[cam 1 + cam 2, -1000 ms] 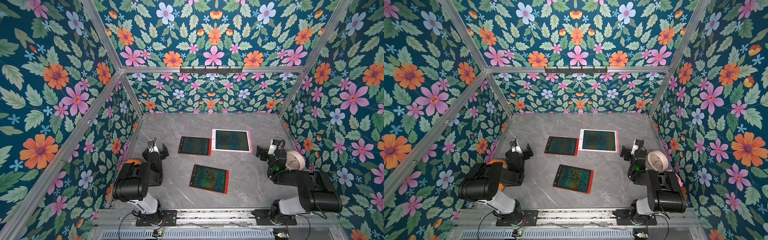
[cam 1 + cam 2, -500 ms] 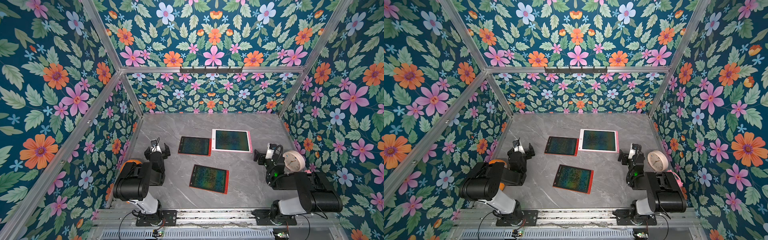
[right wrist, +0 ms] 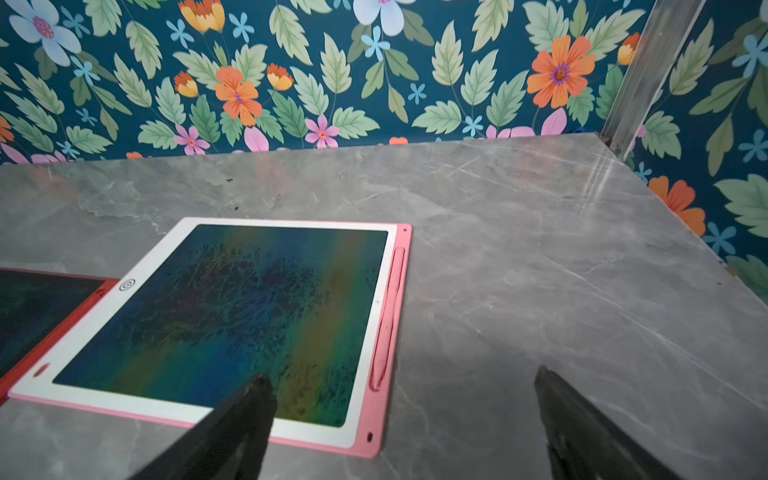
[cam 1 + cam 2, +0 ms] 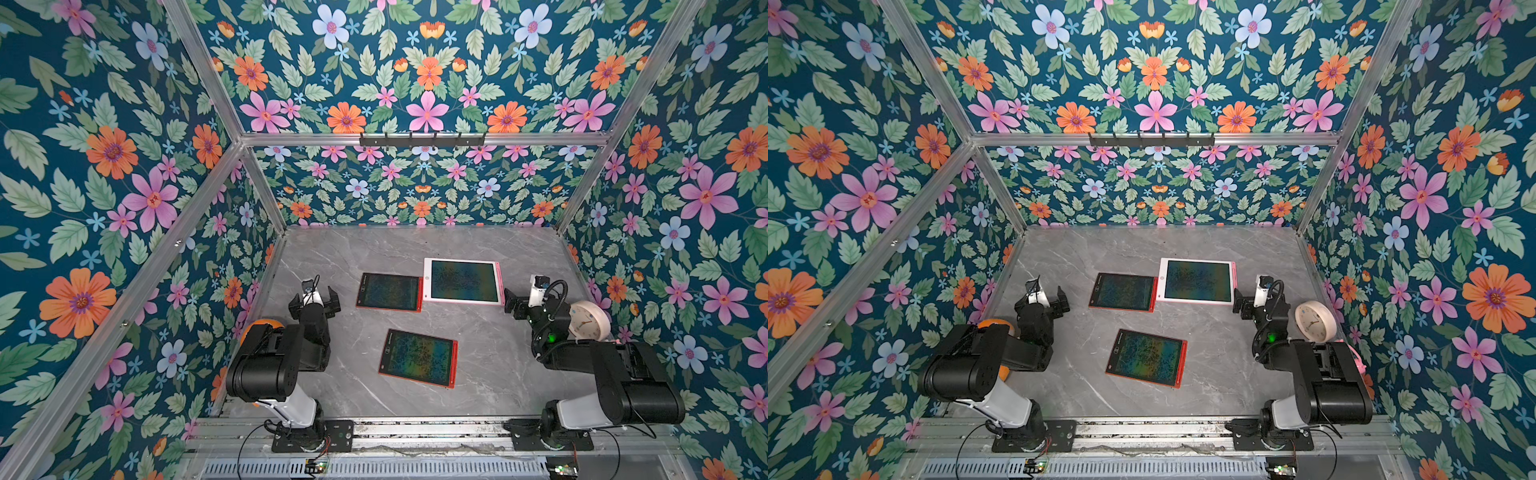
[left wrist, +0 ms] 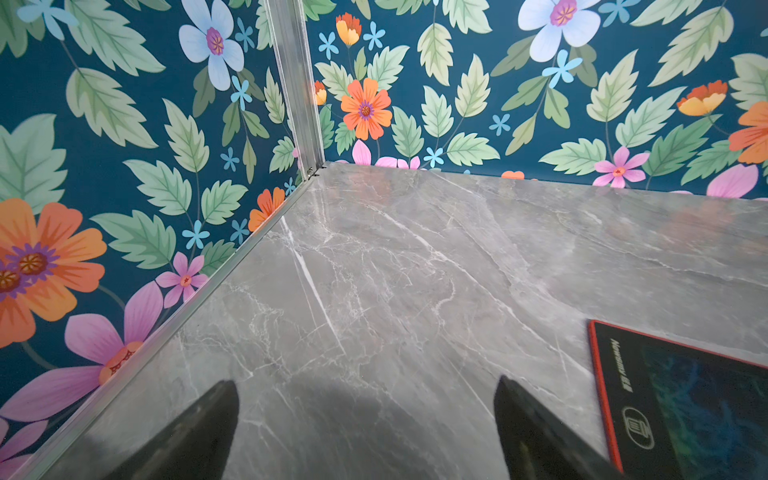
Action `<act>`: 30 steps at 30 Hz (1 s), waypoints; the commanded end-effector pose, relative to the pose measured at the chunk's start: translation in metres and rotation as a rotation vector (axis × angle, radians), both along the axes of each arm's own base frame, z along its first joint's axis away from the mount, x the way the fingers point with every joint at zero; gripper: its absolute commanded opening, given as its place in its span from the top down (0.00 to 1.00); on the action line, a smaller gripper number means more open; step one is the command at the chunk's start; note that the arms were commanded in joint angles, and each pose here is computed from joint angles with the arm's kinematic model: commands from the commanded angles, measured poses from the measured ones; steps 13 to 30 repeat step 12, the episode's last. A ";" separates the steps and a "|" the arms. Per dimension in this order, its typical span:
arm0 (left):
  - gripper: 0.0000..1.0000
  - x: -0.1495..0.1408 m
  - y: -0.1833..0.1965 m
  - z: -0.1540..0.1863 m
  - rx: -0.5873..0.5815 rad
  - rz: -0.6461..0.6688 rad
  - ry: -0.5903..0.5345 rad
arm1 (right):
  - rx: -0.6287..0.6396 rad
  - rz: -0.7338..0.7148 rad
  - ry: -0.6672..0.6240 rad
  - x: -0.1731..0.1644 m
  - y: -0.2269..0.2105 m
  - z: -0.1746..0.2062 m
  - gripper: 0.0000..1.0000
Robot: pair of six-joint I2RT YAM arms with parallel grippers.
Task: Place the stylus back onto the writing tablet
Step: Reset both arms
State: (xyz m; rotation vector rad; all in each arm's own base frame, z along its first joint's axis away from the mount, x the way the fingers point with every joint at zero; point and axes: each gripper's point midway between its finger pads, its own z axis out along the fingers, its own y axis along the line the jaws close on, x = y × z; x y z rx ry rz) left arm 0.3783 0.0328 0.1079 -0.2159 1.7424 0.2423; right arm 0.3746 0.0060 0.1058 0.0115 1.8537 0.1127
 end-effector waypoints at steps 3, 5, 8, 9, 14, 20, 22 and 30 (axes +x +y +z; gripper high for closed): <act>0.00 0.001 0.001 0.006 0.006 0.002 -0.023 | -0.009 -0.007 0.023 -0.001 -0.002 -0.005 0.01; 0.00 0.001 0.000 0.006 0.005 0.002 -0.024 | -0.007 -0.003 0.027 0.000 -0.001 -0.006 0.01; 0.00 0.001 0.000 0.006 0.006 0.001 -0.023 | -0.003 -0.006 0.034 0.001 -0.002 -0.006 0.01; 0.00 0.001 0.001 0.007 0.006 0.002 -0.025 | -0.003 -0.006 0.034 0.001 -0.002 -0.006 0.01; 0.00 0.001 0.000 0.006 0.006 0.001 -0.024 | -0.017 -0.033 0.022 -0.001 -0.005 -0.005 0.01; 0.00 0.001 0.000 0.006 0.006 0.001 -0.024 | -0.017 -0.033 0.022 -0.001 -0.005 -0.005 0.01; 0.00 0.001 0.000 0.006 0.006 0.001 -0.024 | -0.017 -0.033 0.022 -0.001 -0.005 -0.005 0.01; 0.00 0.001 0.000 0.006 0.006 0.001 -0.024 | -0.017 -0.033 0.022 -0.001 -0.005 -0.005 0.01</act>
